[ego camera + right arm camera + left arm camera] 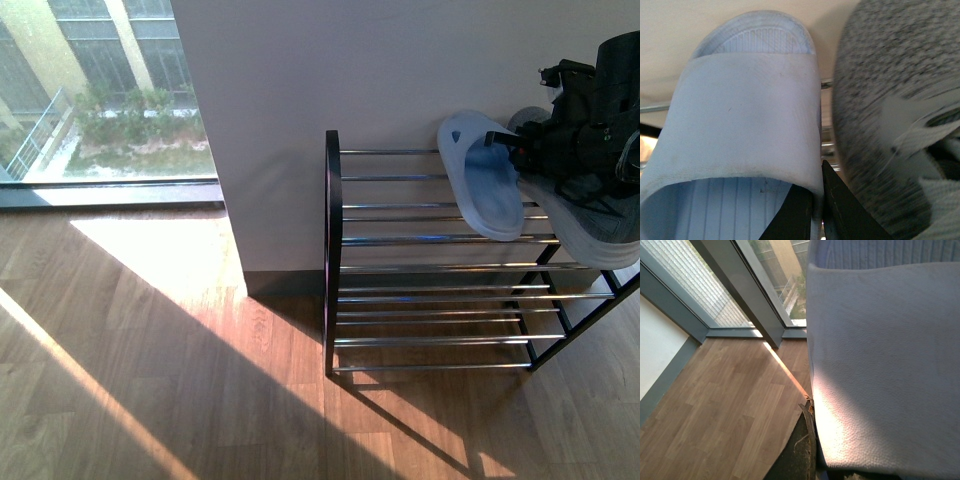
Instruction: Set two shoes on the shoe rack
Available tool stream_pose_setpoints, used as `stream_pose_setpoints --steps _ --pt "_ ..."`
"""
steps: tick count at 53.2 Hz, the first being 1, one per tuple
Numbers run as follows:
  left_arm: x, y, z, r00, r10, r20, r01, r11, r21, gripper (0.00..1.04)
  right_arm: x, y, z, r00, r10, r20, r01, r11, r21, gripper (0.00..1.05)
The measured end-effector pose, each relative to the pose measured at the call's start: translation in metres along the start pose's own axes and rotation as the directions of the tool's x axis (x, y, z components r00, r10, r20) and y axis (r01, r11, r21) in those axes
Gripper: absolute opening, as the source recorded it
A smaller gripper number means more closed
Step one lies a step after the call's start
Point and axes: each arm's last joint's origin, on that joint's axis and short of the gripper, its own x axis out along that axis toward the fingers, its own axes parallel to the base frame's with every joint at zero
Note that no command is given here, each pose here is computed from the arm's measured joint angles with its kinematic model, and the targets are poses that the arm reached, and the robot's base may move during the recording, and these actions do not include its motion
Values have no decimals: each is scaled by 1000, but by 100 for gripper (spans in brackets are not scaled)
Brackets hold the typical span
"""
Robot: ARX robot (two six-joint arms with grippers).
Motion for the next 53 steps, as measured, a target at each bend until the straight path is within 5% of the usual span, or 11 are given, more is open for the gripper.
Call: stream_pose_setpoints --steps 6,23,38,53 --pt "0 0 0 1000 0 0 0 1000 0 2 16 -8 2 999 -40 7 40 999 -11 1" --pt "0 0 0 1000 0 0 0 1000 0 2 22 -10 -2 994 -107 23 109 948 -298 2" --pt "0 0 0 1000 0 0 0 1000 0 2 -8 -3 -3 999 -30 40 42 940 -338 56" --pt "0 0 0 1000 0 0 0 1000 0 2 -64 3 -3 994 92 51 -77 968 -238 97"
